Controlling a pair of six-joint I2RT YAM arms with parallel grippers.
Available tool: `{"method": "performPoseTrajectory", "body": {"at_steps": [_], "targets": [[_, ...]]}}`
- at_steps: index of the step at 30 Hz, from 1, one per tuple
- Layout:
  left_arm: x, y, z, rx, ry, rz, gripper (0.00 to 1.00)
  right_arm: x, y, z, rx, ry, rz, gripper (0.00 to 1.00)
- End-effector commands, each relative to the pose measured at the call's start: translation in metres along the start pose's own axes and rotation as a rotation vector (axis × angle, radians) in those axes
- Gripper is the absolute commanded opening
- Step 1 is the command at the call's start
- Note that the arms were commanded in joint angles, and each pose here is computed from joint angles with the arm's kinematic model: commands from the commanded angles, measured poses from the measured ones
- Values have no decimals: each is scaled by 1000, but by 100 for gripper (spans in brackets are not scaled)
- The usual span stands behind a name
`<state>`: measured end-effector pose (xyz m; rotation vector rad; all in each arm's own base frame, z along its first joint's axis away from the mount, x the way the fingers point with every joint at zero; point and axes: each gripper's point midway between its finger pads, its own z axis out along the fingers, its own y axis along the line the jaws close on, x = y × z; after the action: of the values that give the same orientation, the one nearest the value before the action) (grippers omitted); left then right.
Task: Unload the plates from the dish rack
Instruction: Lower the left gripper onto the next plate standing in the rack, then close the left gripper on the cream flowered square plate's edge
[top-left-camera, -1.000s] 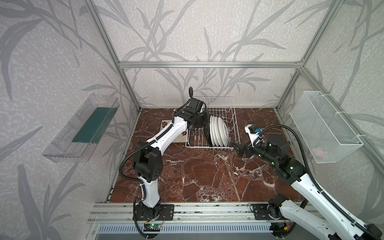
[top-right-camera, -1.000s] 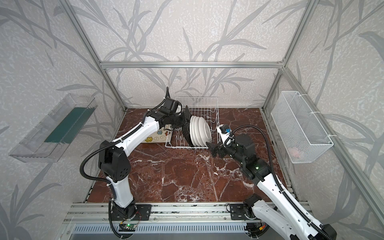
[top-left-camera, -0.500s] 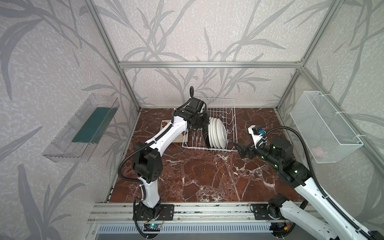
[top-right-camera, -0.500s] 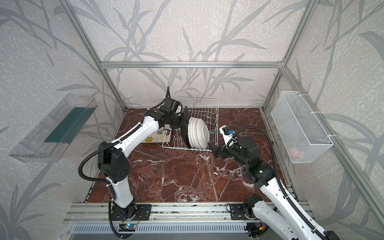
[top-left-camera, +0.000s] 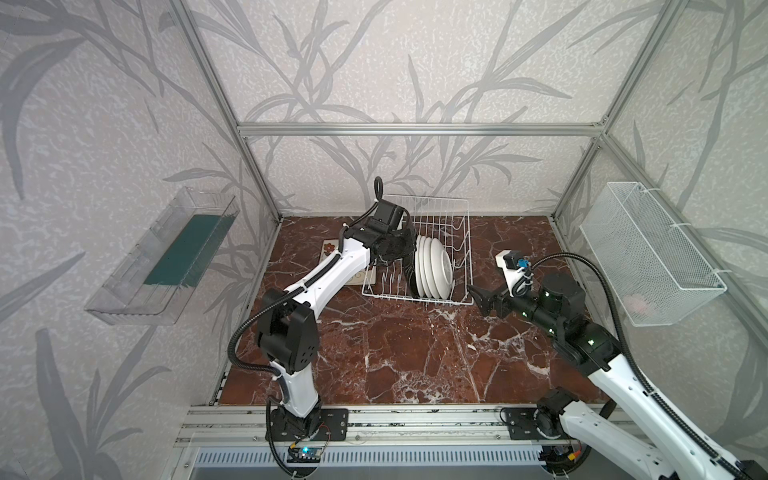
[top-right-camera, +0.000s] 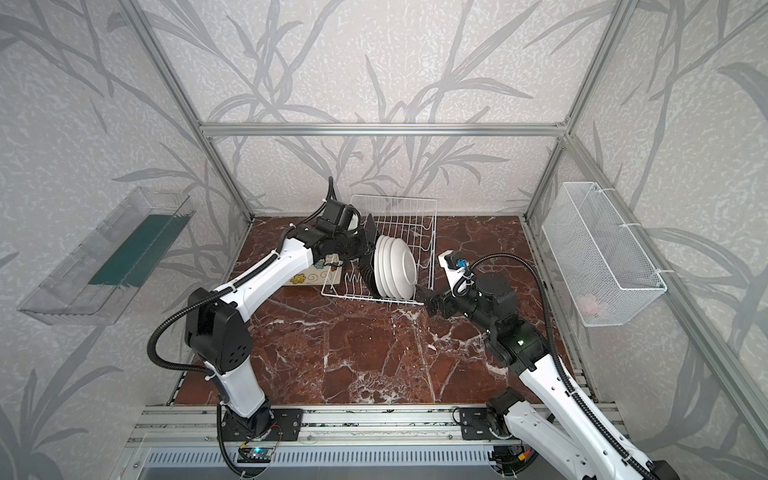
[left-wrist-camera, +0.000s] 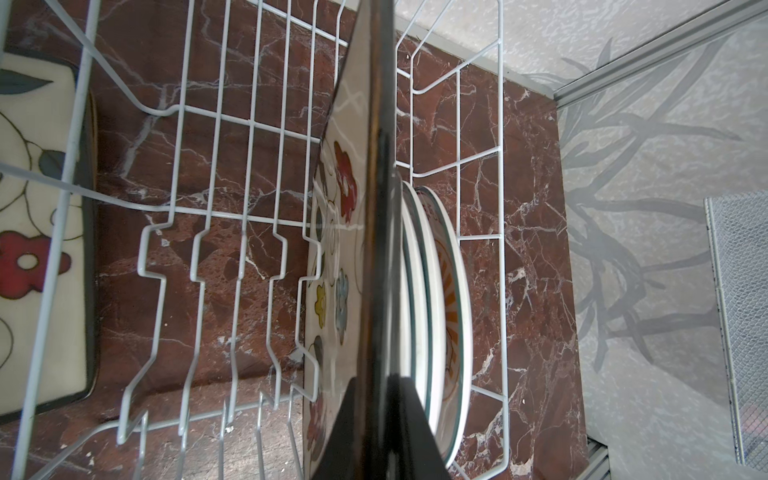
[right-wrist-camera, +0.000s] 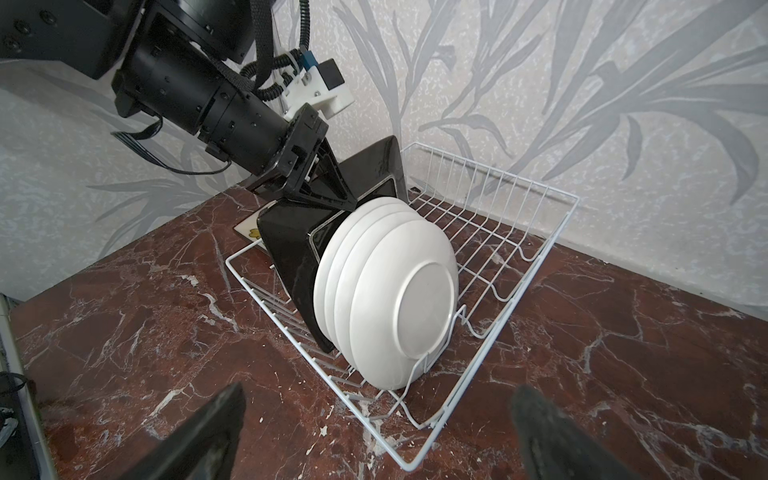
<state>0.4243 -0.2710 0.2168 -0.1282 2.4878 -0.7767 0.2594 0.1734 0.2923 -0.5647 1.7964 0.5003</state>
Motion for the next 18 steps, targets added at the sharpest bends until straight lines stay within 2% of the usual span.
{"method": "performPoseTrajectory", "body": {"at_steps": [1, 10, 18], "targets": [[-24, -39, -20, 131, -119, -29, 0, -6, 0, -4, 9, -13, -13, 99], [-25, -54, -5, 153, -139, -75, 0, 0, -3, -3, 23, 0, -28, 99], [-15, -78, 11, 184, -109, -58, 0, 4, -7, -3, 45, 19, -29, 99]]}}
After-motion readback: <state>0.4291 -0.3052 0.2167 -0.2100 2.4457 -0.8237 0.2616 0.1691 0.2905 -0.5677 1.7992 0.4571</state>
